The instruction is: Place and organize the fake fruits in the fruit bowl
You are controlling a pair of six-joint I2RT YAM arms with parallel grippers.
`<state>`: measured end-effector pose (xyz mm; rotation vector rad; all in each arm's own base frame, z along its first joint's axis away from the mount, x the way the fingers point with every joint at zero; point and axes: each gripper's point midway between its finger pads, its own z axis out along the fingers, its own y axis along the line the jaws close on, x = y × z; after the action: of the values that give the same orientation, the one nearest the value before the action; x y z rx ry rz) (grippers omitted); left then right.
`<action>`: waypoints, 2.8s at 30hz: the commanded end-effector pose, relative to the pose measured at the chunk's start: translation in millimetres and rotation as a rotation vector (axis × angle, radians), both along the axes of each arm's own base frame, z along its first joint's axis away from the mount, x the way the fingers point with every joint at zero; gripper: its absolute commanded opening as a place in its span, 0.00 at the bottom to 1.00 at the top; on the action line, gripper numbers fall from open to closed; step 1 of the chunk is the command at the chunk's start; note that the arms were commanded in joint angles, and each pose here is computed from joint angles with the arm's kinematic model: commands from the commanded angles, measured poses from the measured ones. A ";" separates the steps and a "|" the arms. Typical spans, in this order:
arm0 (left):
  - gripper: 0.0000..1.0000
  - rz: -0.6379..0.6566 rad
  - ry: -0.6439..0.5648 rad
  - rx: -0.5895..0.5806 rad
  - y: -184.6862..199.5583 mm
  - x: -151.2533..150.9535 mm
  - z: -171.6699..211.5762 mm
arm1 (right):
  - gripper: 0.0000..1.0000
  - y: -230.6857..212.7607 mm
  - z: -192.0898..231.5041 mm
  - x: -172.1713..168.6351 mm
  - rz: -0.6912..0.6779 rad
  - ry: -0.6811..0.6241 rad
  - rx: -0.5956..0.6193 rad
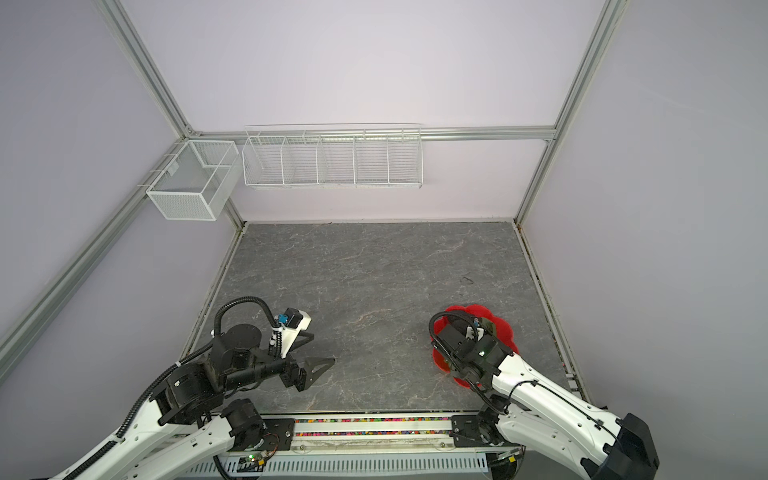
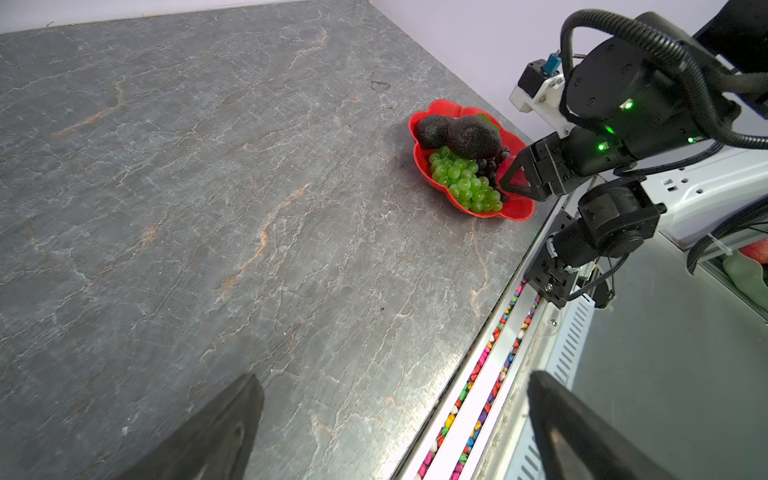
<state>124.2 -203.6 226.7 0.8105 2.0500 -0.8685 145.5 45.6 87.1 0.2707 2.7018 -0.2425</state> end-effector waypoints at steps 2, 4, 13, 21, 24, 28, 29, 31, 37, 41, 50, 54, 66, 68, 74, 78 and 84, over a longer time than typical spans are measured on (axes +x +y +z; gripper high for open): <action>0.99 -0.001 -0.004 -0.006 0.0 -0.7 5.3 | 0.70 -6.0 6.6 1.0 -0.023 -0.017 -0.028; 0.99 0.002 -0.004 -0.004 0.1 0.1 4.7 | 0.70 -3.5 11.6 4.4 -0.009 -0.027 -0.029; 0.99 0.018 -0.003 0.009 1.3 2.8 2.7 | 0.69 -1.4 54.5 16.8 0.043 -0.119 -0.019; 0.99 0.145 -0.016 0.053 9.7 24.3 1.6 | 0.88 23.2 139.1 80.1 0.218 -0.382 -0.022; 0.99 0.295 -0.058 0.096 17.2 53.5 19.7 | 0.89 18.4 159.0 126.0 0.220 -0.459 0.034; 0.99 0.695 -0.226 0.262 59.8 115.6 42.2 | 0.89 -9.3 167.0 180.5 0.214 -0.636 0.137; 0.99 0.810 -0.292 0.323 75.9 131.3 44.0 | 0.89 -17.5 159.7 191.5 0.213 -0.657 0.158; 0.99 1.030 -0.385 0.425 113.2 154.3 39.4 | 0.89 -33.8 130.1 206.6 0.206 -0.656 0.154; 0.99 1.389 -0.458 0.470 201.6 187.6 -18.2 | 0.89 -42.6 68.0 222.7 0.288 -0.668 0.087; 0.99 1.428 -0.475 0.343 230.3 184.8 -41.8 | 0.89 -44.2 51.0 213.6 0.303 -0.720 0.053; 0.99 1.418 -0.400 0.245 253.4 209.9 -75.4 | 0.89 -33.7 39.7 221.9 0.370 -0.869 0.059; 0.99 1.399 -0.427 0.251 249.2 229.1 -75.6 | 0.89 -39.5 30.3 230.8 0.348 -0.878 0.047; 0.99 1.289 -0.402 0.282 230.3 268.8 -106.2 | 0.88 -50.7 5.9 249.6 0.279 -0.791 0.025; 0.99 1.285 -0.479 0.256 230.2 269.3 -102.4 | 0.88 -50.0 5.6 249.4 0.279 -0.789 0.025; 0.99 1.289 -0.470 0.260 230.2 268.5 -102.9 | 0.88 -49.8 5.8 249.9 0.278 -0.787 0.011; 0.99 1.290 -0.471 0.259 230.3 268.3 -103.1 | 0.88 -49.1 5.4 249.9 0.279 -0.785 0.007; 0.99 1.288 -0.471 0.260 230.0 268.5 -103.0 | 0.88 -49.6 5.3 249.8 0.277 -0.784 0.004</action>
<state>389.8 26.2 119.0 -0.2703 1.7667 0.2912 394.0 -4.9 89.5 -0.0083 1.9362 -0.0177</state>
